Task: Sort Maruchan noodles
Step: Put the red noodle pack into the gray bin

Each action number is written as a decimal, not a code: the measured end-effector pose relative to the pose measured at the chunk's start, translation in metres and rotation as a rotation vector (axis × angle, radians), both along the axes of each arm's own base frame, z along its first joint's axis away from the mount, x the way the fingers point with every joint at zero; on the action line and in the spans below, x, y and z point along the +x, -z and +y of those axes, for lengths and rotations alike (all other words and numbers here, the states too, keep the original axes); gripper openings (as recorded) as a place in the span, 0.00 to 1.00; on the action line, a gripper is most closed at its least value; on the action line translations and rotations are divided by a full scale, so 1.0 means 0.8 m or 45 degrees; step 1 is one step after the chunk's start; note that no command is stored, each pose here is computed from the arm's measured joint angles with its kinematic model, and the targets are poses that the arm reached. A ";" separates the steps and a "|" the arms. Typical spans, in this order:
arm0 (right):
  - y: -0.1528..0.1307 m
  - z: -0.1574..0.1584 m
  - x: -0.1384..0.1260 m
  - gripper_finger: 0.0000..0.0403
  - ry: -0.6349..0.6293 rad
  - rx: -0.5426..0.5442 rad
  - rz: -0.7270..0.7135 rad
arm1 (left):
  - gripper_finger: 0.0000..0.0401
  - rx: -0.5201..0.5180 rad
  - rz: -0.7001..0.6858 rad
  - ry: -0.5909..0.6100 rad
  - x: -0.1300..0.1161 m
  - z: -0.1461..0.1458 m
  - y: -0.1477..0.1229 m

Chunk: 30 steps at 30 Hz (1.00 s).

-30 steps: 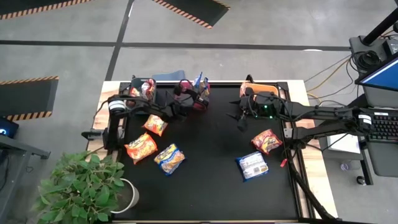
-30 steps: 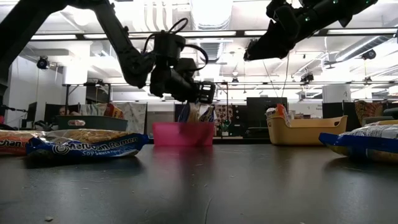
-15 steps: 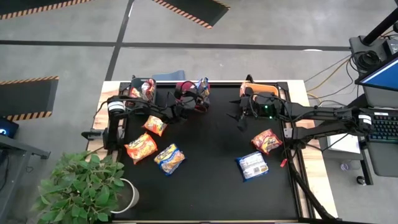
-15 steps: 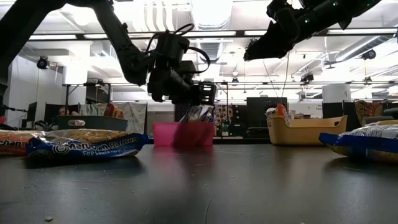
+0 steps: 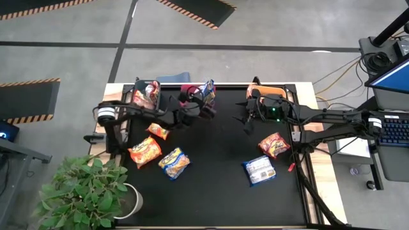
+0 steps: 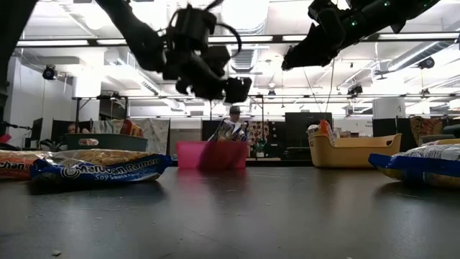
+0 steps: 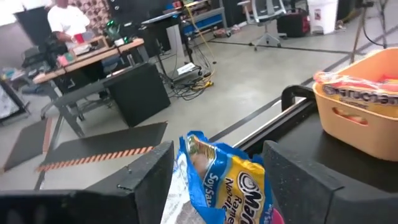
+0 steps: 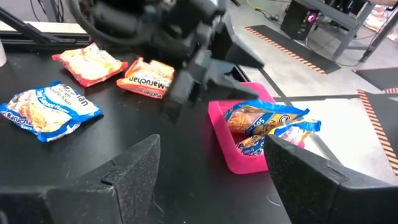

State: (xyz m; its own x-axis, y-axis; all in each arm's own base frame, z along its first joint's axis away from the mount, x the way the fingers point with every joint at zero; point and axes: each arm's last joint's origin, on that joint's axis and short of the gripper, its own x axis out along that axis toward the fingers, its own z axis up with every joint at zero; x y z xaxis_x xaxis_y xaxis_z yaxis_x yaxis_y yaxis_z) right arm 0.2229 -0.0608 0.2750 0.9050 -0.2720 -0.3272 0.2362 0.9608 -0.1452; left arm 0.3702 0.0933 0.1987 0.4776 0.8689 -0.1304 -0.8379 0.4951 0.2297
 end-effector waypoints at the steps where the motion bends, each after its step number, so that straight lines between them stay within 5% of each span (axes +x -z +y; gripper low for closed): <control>1: 0.000 0.000 0.000 0.69 0.001 0.003 -0.001 | 0.58 0.007 0.012 0.008 -0.002 -0.002 -0.006; 11: 0.000 0.000 0.000 0.67 0.010 0.029 -0.003 | 0.53 -0.096 0.135 0.065 -0.029 -0.013 -0.037; 16: -0.001 0.000 0.000 0.66 0.035 0.097 -0.027 | 0.50 -0.197 0.109 0.415 -0.036 -0.027 -0.059; 23: -0.009 0.000 0.000 0.63 0.092 0.266 -0.067 | 0.48 -0.305 0.206 1.235 -0.040 -0.064 -0.071; 30: 0.016 0.009 -0.003 0.61 0.123 0.629 0.077 | 0.47 -0.473 0.369 1.307 -0.051 -0.081 -0.058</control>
State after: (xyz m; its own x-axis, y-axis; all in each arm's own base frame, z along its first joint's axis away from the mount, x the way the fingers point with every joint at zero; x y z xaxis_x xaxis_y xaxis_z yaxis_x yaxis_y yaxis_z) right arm 0.2203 -0.0534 0.2619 0.8587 -0.1531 -0.4891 0.3328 0.8923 0.3049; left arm 0.3293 0.0282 0.2453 0.8530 -0.0333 -0.5208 0.0660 0.9968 0.0442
